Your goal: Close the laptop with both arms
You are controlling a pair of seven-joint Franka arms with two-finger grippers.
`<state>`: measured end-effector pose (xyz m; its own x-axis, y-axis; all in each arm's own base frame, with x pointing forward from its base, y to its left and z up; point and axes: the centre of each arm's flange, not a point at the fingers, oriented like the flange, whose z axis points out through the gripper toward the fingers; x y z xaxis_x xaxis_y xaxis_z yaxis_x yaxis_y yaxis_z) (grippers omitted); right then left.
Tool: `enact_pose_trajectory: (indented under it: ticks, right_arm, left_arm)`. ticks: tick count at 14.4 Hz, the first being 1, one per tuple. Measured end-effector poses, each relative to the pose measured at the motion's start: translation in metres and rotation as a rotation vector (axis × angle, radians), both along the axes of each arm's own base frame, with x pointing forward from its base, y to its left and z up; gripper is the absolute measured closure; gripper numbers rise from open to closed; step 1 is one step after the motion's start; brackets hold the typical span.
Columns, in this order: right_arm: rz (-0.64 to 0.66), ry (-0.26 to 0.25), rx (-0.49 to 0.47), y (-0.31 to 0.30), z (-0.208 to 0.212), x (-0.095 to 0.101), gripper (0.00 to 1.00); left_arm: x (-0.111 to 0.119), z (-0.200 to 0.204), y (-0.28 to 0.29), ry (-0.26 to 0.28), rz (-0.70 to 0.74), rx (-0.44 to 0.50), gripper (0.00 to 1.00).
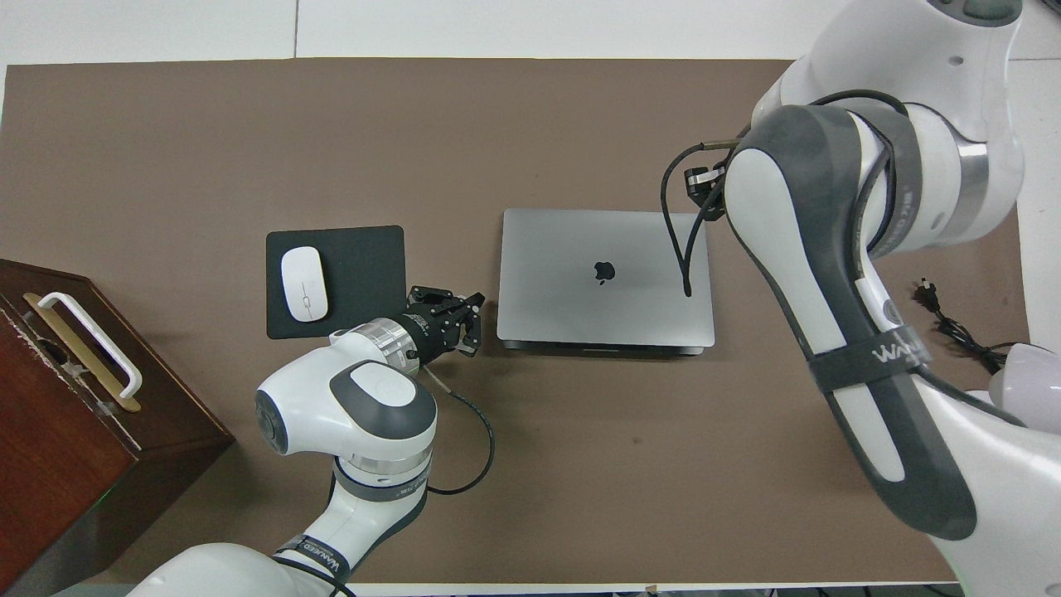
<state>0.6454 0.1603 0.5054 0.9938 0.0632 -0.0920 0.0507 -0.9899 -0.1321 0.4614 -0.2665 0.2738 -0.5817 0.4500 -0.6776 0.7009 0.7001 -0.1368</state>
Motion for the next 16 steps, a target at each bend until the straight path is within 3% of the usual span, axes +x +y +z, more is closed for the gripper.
enact_pose_trajectory:
  ticks: [6, 10, 13, 14, 16]
  right_arm:
    - [0.014, -0.04, -0.052, -0.037, 0.045, -0.013, 0.99]
    - [0.058, -0.082, -0.133, -0.076, 0.065, -0.014, 0.99]
    - [0.046, -0.111, -0.133, -0.103, 0.084, -0.019, 0.99]
    - [0.037, -0.12, -0.129, -0.109, 0.09, -0.021, 0.93]
    - [0.018, -0.134, -0.123, -0.122, 0.101, -0.025, 0.72]
  left_arm:
    - [0.028, 0.013, 0.027, -0.047, 0.032, -0.003, 0.99]
    - [0.06, 0.038, 0.044, -0.14, -0.019, 0.052, 0.99]
    - [0.083, 0.052, 0.054, -0.212, -0.128, 0.129, 0.99]
    - [0.091, 0.056, 0.058, -0.227, -0.173, 0.142, 0.99]
    - [0.107, 0.066, 0.068, -0.251, -0.277, 0.157, 0.99]
